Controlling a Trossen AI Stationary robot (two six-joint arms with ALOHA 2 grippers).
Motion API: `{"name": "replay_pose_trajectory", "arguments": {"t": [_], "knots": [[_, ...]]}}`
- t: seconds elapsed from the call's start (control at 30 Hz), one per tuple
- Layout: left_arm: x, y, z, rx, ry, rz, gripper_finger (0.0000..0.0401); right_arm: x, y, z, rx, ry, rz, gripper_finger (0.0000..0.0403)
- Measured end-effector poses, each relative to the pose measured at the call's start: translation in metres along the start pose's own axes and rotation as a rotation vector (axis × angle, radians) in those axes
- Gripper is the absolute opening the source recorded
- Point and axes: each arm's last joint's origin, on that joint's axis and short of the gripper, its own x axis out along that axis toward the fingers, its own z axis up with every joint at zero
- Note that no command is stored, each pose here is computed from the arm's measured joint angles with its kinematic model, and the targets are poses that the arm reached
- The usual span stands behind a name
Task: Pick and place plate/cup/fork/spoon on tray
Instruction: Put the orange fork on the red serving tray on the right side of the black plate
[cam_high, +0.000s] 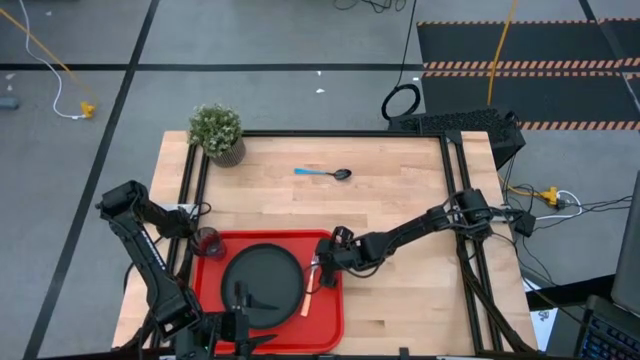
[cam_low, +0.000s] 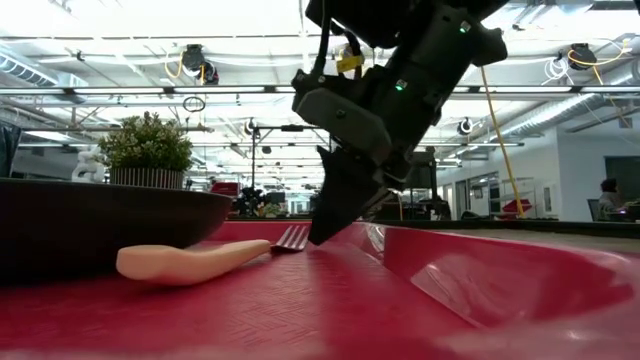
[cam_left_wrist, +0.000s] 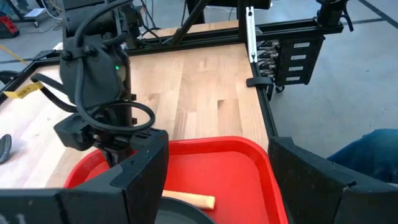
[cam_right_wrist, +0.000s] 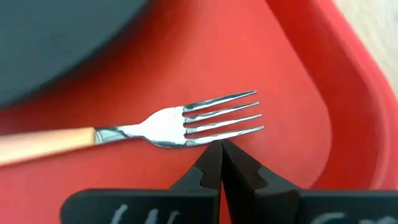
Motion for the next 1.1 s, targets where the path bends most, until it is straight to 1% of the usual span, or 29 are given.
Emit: {"name": "replay_pose_trajectory", "arguments": {"t": [0.33,0.7,0.97,1.1], "knots": [[0.000,0.000,0.000,0.002,0.000,0.000,0.0278,0.002,-0.002,0.004,-0.021,-0.021,0.007,0.0000],[0.000,0.000,0.000,0.002,-0.001,0.000,0.0278,0.017,-0.001,0.003,-0.027,-0.046,0.042,0.0000],[0.000,0.000,0.000,0.006,0.002,0.002,0.0278,0.017,0.000,0.003,-0.032,-0.051,0.047,0.0000],[0.000,0.001,0.000,0.010,0.004,0.003,0.0278,0.011,0.002,0.004,-0.021,-0.049,0.057,0.0000]]}}
